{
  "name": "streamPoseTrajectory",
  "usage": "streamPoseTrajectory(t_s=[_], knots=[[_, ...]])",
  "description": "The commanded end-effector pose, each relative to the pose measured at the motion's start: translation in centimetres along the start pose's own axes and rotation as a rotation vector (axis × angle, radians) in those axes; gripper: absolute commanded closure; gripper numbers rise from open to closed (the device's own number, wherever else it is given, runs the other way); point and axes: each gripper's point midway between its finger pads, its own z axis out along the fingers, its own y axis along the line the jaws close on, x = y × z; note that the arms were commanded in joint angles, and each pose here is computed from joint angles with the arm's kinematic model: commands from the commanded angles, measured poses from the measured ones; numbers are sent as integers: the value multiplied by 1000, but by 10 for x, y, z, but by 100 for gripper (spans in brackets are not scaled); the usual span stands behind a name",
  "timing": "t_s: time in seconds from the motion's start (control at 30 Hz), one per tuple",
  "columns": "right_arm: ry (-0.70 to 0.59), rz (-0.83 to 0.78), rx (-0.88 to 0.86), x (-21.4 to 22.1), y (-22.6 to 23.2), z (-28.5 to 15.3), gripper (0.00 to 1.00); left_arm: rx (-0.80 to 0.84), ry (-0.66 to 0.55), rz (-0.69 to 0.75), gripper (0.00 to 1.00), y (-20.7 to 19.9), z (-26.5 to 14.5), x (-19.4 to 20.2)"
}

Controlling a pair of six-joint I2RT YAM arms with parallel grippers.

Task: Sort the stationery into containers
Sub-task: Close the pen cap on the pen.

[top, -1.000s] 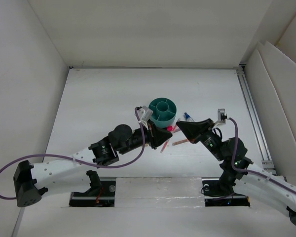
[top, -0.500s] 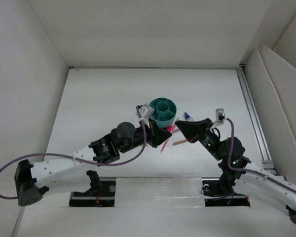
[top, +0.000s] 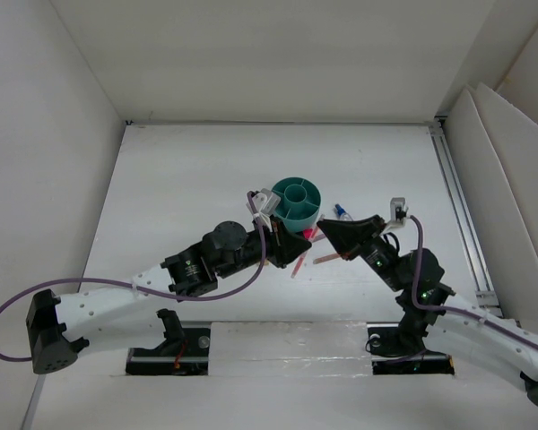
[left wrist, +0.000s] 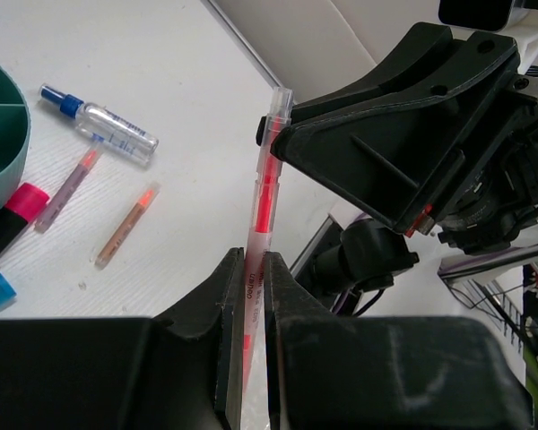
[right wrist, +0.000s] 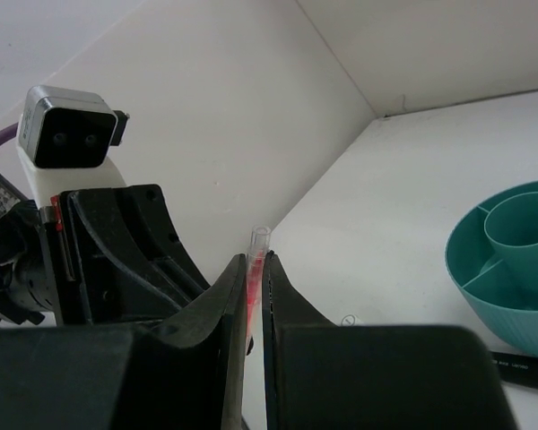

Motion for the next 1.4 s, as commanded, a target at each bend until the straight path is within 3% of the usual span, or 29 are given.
streamPoseTrajectory(t_s=[0.0, 0.67, 0.93, 1.37], knots=[[74, -82, 44, 24, -20, -4, 100, 113, -202, -41, 100, -43, -11, -68], [120, -93, 42, 39, -23, -3, 100, 131, -224, -50, 100, -48, -15, -80], [74, -68, 11, 21, -9, -5, 100, 144, -227, -40, 100, -45, -19, -74], [59, -48, 1, 14, -3, -7, 89, 172, -218, -28, 100, -46, -22, -68]])
